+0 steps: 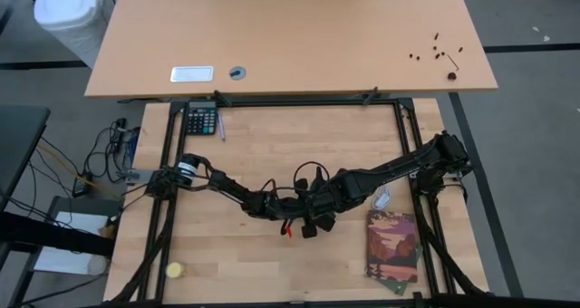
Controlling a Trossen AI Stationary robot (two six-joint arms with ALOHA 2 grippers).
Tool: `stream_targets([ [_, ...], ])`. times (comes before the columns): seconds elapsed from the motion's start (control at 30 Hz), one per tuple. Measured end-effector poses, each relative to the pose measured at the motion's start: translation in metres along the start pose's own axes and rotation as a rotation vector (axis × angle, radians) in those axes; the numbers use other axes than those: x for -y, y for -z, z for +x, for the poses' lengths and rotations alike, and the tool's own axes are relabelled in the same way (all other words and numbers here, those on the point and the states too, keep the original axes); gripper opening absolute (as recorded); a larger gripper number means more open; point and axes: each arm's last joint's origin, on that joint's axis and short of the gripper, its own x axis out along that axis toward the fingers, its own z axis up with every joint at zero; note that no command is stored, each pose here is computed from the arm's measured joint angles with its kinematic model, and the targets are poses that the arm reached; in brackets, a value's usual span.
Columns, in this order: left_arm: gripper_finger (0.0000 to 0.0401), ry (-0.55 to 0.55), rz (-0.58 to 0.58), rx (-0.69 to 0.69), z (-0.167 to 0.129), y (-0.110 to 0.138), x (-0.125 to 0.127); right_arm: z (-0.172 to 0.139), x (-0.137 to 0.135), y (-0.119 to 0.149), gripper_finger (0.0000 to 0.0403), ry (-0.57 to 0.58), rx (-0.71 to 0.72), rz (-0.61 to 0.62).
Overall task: Screw lightbulb
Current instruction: Remove the lightbulb from the lamp socket
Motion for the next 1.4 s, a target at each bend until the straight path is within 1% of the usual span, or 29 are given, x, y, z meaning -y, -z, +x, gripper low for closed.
stream_targets([
  [0.1,0.0190,0.001,0.000,0.000,0.0000,0.0000,0.0000,0.0036,0.0011,0.0019,0.0306,0.010,-0.010,-0.084],
  [0.2,0.0190,0.001,0.001,0.000,0.0000,0.0000,0.0000,0.0041,0.0000,0.0008,0.0293,-0.002,0.002,-0.160],
  [0.4,0.0191,0.000,0.000,0.000,-0.0002,0.0002,0.0003,0.0045,-0.0020,-0.0012,0.0262,-0.018,0.029,-0.220],
  [0.47,0.0191,0.000,0.001,0.000,-0.0002,0.0002,0.0002,0.0045,-0.0022,-0.0013,0.0260,-0.019,0.030,-0.242],
  [0.57,0.0191,0.000,0.003,-0.001,-0.0002,0.0003,0.0002,0.0044,-0.0025,-0.0011,0.0268,-0.029,0.023,-0.324],
  [0.67,0.0191,0.000,0.008,-0.001,-0.0002,0.0003,0.0002,0.0043,-0.0033,-0.0009,0.0276,-0.035,0.025,-0.462],
  [0.77,0.0191,0.005,0.024,-0.001,-0.0002,0.0003,0.0004,0.0039,-0.0041,-0.0015,0.0274,-0.044,0.033,-0.609],
  [1.03,0.0191,0.021,0.037,-0.003,-0.0004,0.0003,0.0011,0.0039,-0.0033,-0.0002,0.0275,-0.036,0.028,-1.121],
  [1.2,0.0191,0.033,0.034,-0.004,-0.0003,0.0005,0.0013,0.0039,-0.0026,0.0002,0.0274,-0.026,0.026,-1.405],
  [1.3,0.0191,0.038,0.031,-0.004,-0.0002,0.0003,0.0013,0.0039,-0.0015,0.0011,0.0273,-0.022,0.012,-1.493],
  [1.4,0.0191,0.040,0.031,-0.004,-0.0002,0.0003,0.0012,0.0040,-0.0007,0.0013,0.0277,-0.010,0.005,-1.491],
])
